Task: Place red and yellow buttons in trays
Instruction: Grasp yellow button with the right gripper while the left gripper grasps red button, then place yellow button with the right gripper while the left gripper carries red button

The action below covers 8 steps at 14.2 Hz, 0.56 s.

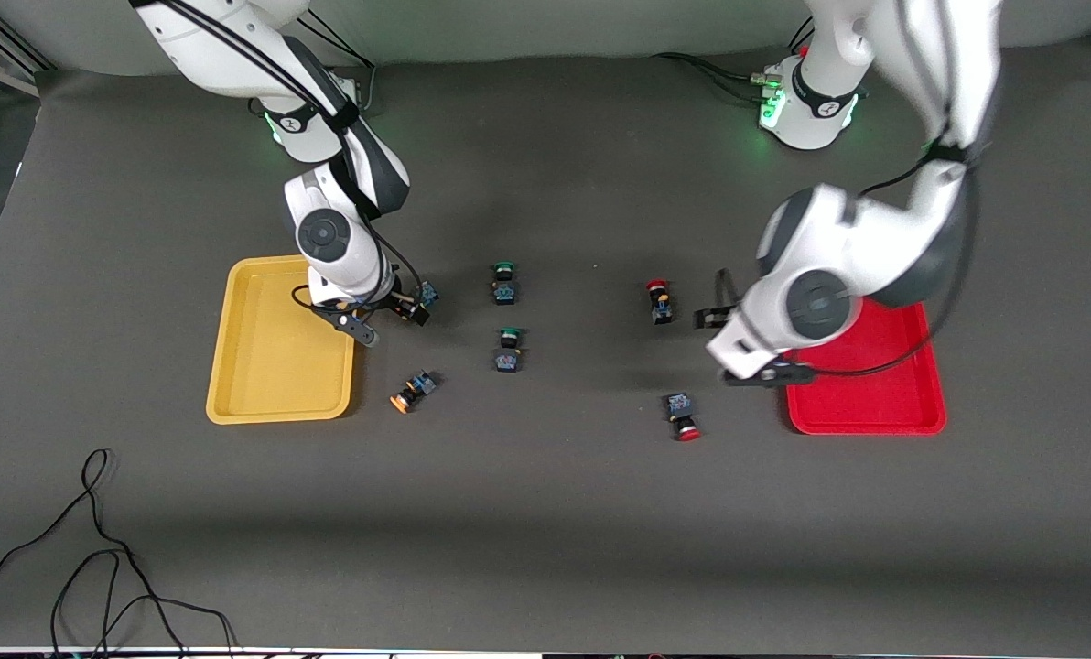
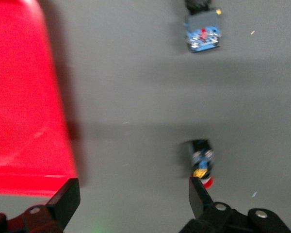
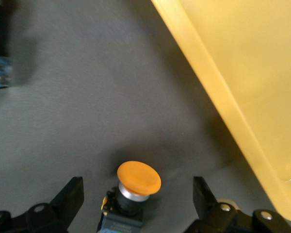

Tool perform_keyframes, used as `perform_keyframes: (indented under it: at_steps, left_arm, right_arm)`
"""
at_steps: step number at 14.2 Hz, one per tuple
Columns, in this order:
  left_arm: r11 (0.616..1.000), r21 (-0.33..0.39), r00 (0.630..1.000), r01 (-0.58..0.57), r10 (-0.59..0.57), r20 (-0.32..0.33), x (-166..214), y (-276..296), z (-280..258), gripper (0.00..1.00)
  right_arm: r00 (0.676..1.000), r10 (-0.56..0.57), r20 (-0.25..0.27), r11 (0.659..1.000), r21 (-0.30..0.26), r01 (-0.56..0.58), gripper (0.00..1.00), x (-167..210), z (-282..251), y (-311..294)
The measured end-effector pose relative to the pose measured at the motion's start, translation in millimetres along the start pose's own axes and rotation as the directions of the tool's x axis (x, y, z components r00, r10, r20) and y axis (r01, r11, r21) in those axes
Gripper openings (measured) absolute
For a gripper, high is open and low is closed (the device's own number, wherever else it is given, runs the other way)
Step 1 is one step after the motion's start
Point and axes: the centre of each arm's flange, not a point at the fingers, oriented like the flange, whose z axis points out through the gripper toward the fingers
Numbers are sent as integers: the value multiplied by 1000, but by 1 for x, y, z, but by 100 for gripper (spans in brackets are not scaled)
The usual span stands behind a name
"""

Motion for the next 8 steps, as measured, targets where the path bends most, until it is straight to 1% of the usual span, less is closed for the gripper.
perform_keyframes:
  at_steps: [3, 6, 7, 8]
  left_arm:
    - [1000, -3, 999, 26, -26, -40, -17, 53, 72, 100]
    - [999, -13, 998, 37, -37, -46, -35, 63, 113, 99]
    - [999, -23, 998, 43, -44, -48, -36, 62, 118, 100]
    - [998, -30, 998, 47, -48, -51, -38, 61, 124, 100]
  right_arm:
    - [999, 39, 37, 999, 13, -40, 100, -7, 4, -3]
    - [997, 50, 54, 998, 19, -51, 99, -13, 13, -7]
    - [997, 49, 57, 999, 18, -50, 96, -15, 17, -8]
    - [997, 49, 57, 999, 19, -50, 86, -16, 19, -8]
